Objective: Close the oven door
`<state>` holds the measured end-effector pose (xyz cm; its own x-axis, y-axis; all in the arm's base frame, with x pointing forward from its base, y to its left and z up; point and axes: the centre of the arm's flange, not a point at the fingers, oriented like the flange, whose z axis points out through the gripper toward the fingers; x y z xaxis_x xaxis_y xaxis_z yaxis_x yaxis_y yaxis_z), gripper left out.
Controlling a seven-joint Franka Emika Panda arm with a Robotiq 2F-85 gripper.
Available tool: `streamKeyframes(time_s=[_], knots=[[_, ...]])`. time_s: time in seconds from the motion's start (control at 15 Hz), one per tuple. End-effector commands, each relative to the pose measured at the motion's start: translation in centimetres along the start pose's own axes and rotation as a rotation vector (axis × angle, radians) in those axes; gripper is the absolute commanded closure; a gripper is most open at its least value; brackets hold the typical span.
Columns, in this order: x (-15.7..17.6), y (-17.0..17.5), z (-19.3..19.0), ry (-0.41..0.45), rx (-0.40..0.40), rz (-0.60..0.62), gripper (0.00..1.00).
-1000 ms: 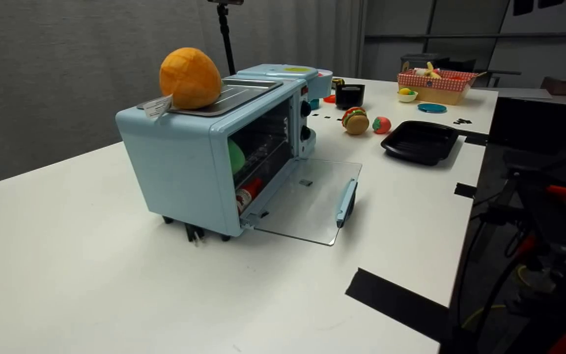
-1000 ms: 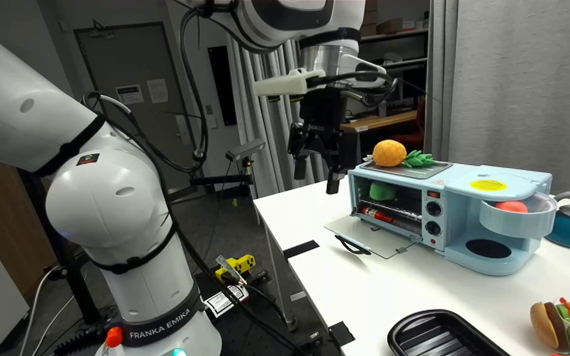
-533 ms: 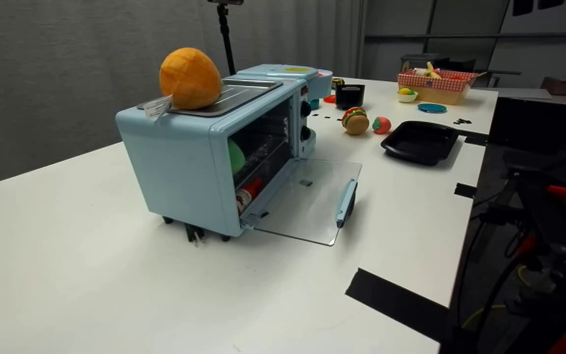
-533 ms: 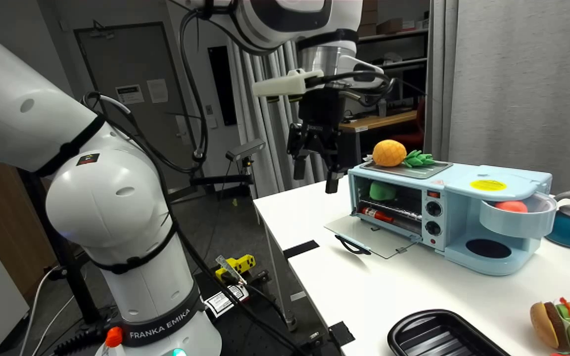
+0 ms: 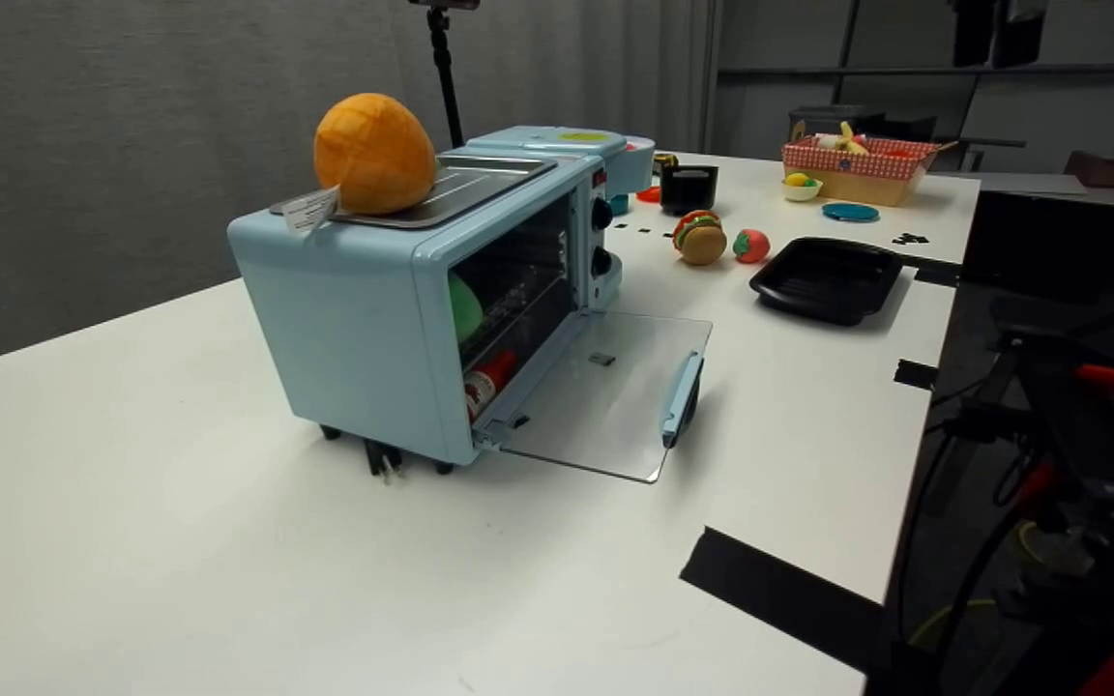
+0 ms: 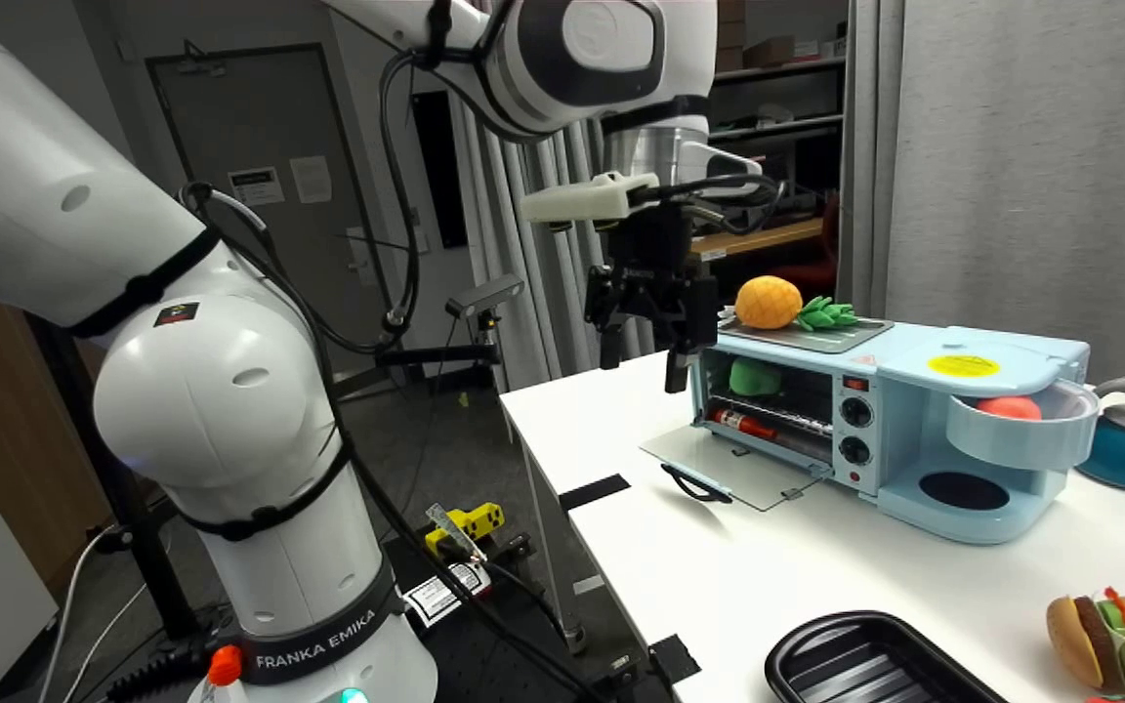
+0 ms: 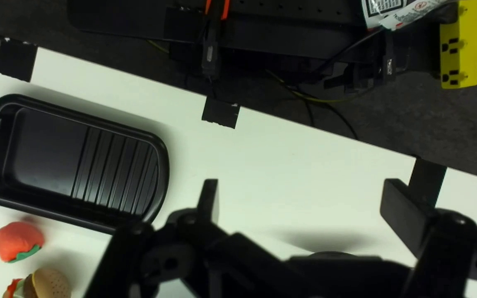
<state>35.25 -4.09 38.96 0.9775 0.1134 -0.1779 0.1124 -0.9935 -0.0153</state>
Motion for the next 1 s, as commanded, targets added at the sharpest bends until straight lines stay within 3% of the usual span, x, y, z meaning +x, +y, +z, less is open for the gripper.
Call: streamKeyframes(time_s=[0.0,0.6,0.93], knots=[[3.3,-0.8,1.8,0.011,0.004,0.009,0.00],[10.1,-2.7,6.5,-0.008,0.028,0.041,0.00],[12.8,-1.9,8.2,0.016,0.062,0.077,0.00]])
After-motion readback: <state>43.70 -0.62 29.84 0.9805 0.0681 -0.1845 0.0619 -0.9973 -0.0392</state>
